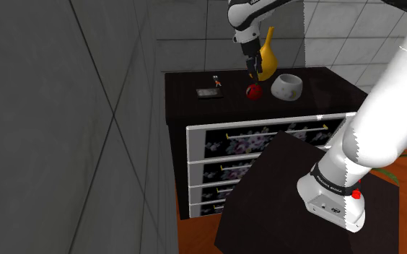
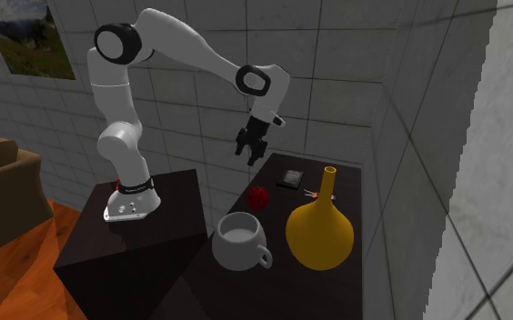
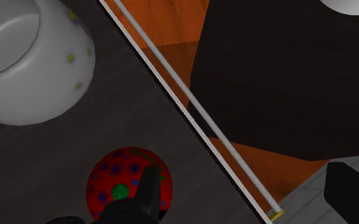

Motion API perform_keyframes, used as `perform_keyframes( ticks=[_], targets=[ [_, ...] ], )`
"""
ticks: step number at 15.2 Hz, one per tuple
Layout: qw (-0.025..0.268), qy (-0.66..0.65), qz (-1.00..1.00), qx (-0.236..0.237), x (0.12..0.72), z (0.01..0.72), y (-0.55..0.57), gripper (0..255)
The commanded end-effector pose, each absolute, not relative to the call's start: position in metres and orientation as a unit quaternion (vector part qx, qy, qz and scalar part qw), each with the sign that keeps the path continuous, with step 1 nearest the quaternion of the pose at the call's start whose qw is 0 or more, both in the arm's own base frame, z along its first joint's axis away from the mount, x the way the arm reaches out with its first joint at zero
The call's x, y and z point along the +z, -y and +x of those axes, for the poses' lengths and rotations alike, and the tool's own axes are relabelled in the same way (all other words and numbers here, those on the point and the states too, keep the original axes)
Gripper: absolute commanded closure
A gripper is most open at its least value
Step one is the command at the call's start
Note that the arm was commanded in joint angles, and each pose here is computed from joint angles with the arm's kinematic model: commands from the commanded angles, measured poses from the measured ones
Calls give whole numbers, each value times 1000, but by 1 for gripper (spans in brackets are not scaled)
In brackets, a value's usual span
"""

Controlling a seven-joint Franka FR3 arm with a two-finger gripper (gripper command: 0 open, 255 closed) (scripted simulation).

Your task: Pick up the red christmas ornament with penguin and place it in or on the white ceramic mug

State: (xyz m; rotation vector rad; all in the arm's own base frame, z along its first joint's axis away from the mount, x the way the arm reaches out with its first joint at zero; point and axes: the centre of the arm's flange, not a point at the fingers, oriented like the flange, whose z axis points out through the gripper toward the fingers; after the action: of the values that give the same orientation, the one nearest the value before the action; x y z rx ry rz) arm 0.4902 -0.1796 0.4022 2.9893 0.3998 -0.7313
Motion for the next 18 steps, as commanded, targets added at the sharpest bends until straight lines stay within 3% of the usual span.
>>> perform_keyframes(
  ticks=[1,7,18],
  targets=[
    [26,-137,958,-252,383,503,195,0],
    [46,-157,940,-300,329,547,241,0],
    [46,-157,940,-300,297,525,248,0]
  ],
)
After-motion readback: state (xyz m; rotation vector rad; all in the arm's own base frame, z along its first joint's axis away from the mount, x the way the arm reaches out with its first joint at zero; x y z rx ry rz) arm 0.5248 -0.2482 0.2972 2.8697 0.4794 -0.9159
